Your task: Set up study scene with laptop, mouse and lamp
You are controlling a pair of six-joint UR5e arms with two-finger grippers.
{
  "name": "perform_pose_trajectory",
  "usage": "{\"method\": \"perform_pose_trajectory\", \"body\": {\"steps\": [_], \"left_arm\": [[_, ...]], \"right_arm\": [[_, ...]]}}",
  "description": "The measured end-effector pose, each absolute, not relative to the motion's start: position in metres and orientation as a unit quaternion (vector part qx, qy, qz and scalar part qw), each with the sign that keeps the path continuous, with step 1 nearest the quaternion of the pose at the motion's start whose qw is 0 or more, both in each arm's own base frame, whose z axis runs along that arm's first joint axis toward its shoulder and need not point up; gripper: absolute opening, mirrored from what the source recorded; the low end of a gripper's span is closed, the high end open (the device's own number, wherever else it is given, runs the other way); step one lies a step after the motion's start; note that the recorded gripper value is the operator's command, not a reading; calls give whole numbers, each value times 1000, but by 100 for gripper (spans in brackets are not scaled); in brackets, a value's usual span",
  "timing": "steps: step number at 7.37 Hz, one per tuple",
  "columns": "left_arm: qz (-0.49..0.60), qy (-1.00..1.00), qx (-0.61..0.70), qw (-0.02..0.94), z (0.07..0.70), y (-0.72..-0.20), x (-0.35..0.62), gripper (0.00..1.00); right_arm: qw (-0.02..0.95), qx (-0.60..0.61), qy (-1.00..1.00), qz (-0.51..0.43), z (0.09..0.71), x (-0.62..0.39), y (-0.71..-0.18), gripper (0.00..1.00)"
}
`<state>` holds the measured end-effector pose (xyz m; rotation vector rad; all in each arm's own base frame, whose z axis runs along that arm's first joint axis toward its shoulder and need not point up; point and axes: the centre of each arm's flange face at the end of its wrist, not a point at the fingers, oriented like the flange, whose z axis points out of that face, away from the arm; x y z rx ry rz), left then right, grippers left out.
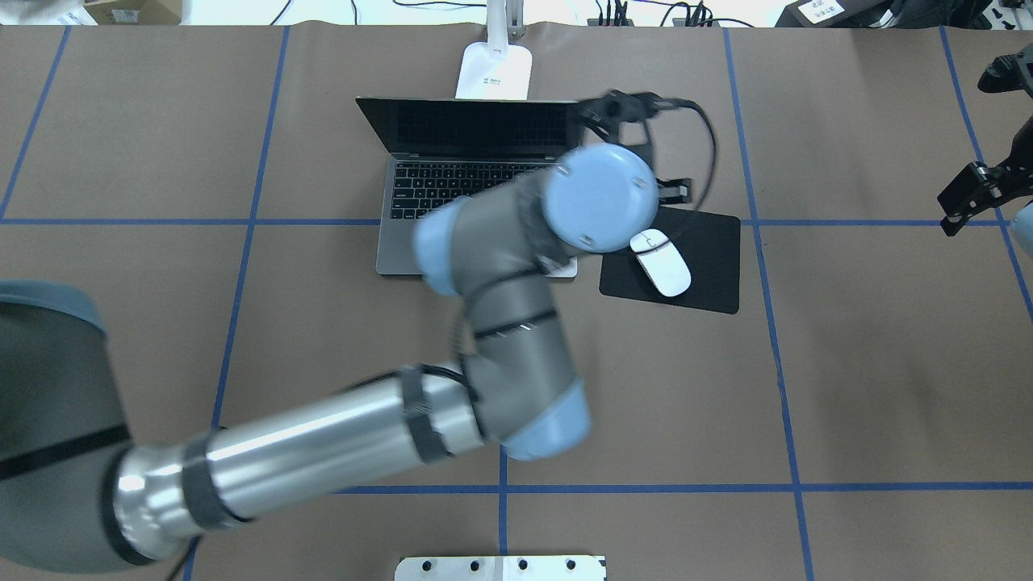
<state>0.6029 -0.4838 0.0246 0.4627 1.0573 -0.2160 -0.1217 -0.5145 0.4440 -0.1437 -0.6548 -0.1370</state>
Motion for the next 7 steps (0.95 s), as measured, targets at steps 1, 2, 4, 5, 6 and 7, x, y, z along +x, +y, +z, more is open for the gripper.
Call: {"method": "perform_pose_trajectory", "body": {"steps": [1,2,4,5,6,7], "left_arm": [[-95,489,185,847,66,-493,543,99],[-89,473,156,862,106,-500,490,99],[-71,426,117,894,196,-516,391,99],[-64,401,101,908,249,-529,343,99],[-58,379,89,919,301,-545,290,99],[-47,358,78,929,357,-559,230,99]], "right_arm": [[942,-71,-321,-63,445,-121,-515,100],[943,-70,-320,-60,449,-119,-516,100],[944,-66,-320,-44,459,-101,-521,100],[946,-63,-317,-34,462,-92,-521,100],[949,-56,-310,-24,464,-80,-520,100],[951,-51,-305,-12,471,-63,-518,100]]}}
